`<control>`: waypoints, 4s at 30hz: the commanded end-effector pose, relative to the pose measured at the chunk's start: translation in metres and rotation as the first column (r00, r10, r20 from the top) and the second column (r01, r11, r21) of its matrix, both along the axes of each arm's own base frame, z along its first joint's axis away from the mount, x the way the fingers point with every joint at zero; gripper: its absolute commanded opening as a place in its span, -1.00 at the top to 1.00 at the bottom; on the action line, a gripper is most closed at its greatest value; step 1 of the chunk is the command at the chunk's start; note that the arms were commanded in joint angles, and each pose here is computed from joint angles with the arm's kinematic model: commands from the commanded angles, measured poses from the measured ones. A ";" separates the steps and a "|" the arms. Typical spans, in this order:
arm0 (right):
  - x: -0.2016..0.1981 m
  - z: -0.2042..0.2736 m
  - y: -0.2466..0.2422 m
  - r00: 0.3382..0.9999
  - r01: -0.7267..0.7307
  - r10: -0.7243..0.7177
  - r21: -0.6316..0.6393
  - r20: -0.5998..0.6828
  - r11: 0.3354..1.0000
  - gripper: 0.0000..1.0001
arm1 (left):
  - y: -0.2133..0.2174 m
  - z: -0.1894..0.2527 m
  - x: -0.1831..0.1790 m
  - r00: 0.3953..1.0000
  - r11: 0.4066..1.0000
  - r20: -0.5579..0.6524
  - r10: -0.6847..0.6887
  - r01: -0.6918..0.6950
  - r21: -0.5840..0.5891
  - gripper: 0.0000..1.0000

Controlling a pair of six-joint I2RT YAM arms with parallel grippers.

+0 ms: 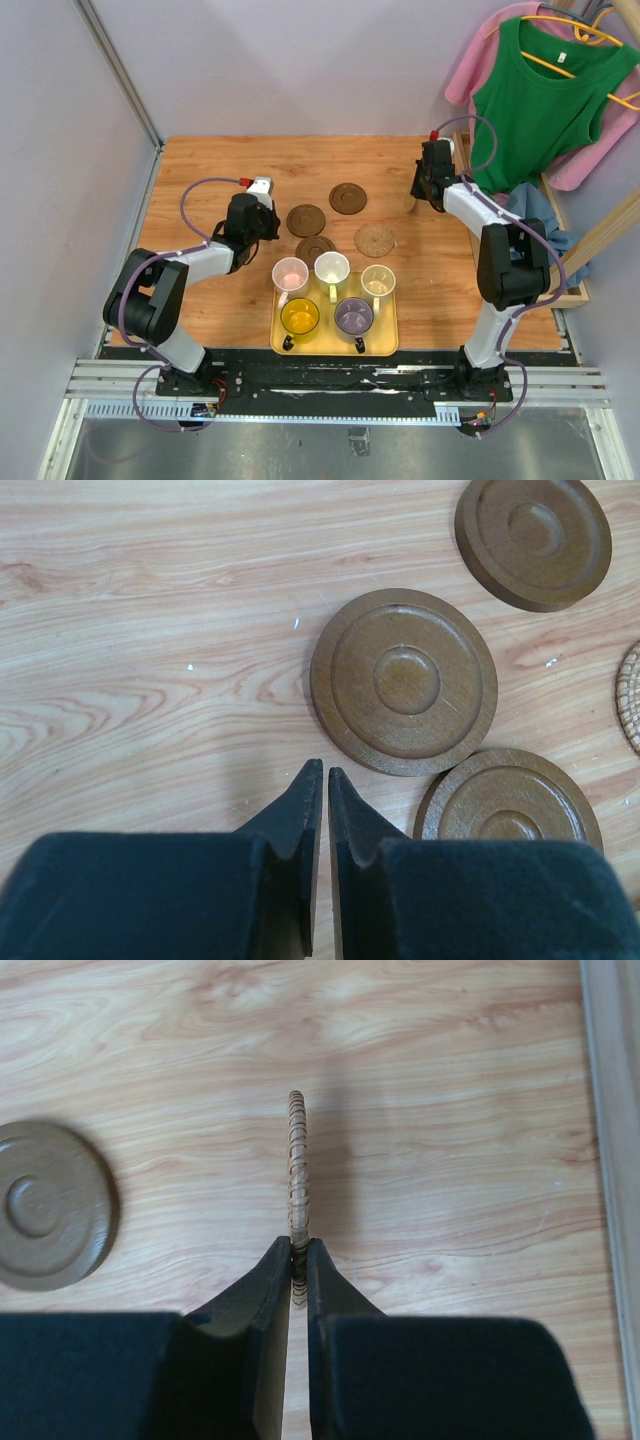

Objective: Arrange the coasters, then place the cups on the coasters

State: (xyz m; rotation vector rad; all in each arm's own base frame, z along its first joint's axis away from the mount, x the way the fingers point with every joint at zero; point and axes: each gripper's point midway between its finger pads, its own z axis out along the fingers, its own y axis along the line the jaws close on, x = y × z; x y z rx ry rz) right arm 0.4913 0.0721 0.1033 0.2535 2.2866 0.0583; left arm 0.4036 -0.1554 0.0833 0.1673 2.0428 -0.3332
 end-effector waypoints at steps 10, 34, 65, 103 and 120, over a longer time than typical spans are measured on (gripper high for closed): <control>-0.030 -0.077 -0.007 0.961 0.073 -0.065 0.022 -0.269 0.997 0.88 | -0.003 0.010 -0.004 1.000 1.000 0.018 -0.008 0.008 -0.015 0.74; -0.075 -0.038 0.055 0.956 -0.233 0.219 -0.053 -0.194 0.971 0.17 | -0.047 0.011 -0.012 0.981 0.976 -0.005 -0.193 0.192 -0.106 0.40; -0.080 -0.020 0.106 0.912 -0.375 0.390 0.128 -0.127 0.918 0.98 | -0.077 -0.074 -0.033 0.914 0.973 -0.382 -0.135 0.196 0.124 0.76; -0.002 0.020 0.193 0.797 -0.601 0.602 0.022 -0.045 0.799 0.86 | 0.071 -0.078 0.066 0.853 0.946 -0.416 0.314 -0.245 0.212 0.67; 0.046 -0.025 0.183 0.845 -0.533 0.527 -0.078 -0.088 0.842 0.85 | 0.052 -0.076 0.105 0.868 0.983 -0.465 0.175 -0.128 0.131 0.72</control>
